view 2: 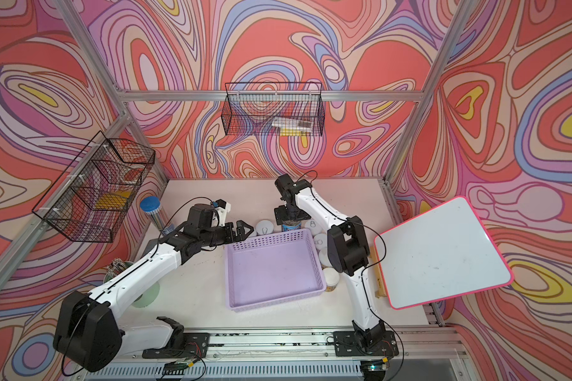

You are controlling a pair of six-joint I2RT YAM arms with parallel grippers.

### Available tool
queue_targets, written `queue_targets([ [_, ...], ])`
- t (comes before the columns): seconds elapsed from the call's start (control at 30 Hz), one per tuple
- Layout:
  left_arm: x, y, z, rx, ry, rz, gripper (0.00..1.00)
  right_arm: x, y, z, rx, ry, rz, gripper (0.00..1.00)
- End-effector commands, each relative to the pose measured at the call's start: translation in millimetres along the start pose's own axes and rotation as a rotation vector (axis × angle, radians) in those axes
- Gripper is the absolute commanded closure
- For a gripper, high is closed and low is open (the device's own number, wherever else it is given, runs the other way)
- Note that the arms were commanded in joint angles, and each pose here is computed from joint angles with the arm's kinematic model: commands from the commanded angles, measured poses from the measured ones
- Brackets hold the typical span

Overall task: Put the canned food in the basket
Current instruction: Pick up the canned food from the center of the board, then place the canned food in the basket.

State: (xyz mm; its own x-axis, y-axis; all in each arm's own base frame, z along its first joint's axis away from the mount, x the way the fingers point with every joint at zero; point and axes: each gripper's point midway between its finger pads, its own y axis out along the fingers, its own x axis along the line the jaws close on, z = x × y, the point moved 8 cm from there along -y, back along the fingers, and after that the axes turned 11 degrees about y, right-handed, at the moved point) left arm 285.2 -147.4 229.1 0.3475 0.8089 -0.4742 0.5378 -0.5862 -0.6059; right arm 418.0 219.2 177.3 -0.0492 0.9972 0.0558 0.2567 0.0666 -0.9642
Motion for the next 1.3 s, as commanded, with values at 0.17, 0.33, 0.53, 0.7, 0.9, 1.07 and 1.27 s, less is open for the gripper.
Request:
queue_targets([
  [0.17, 3, 2, 2, 0.000, 0.003, -0.002, 0.01, 0, -20, -1, -0.035, -0.011, 0.016, 0.19],
  [0.33, 4, -3, 2, 0.015, 0.036, -0.041, 0.01, 2, -36, -5, -0.081, 0.000, -0.008, 0.27],
  [0.53, -13, -15, -7, -0.001, 0.128, -0.065, 0.01, 4, -74, -14, -0.170, 0.015, -0.061, 0.35],
  [0.7, -33, -21, -12, -0.026, 0.198, -0.055, 0.01, 1, -101, -12, -0.219, 0.026, -0.087, 0.39],
  [0.9, -51, -26, -16, -0.042, 0.257, -0.040, 0.01, -6, -129, -3, -0.254, 0.028, -0.094, 0.42],
  [1.07, -67, -30, -11, -0.042, 0.316, -0.045, 0.01, -11, -150, 10, -0.282, 0.030, -0.101, 0.44],
  [1.27, -74, -31, 3, -0.032, 0.331, -0.044, 0.01, -8, -159, 30, -0.279, 0.016, -0.109, 0.45],
])
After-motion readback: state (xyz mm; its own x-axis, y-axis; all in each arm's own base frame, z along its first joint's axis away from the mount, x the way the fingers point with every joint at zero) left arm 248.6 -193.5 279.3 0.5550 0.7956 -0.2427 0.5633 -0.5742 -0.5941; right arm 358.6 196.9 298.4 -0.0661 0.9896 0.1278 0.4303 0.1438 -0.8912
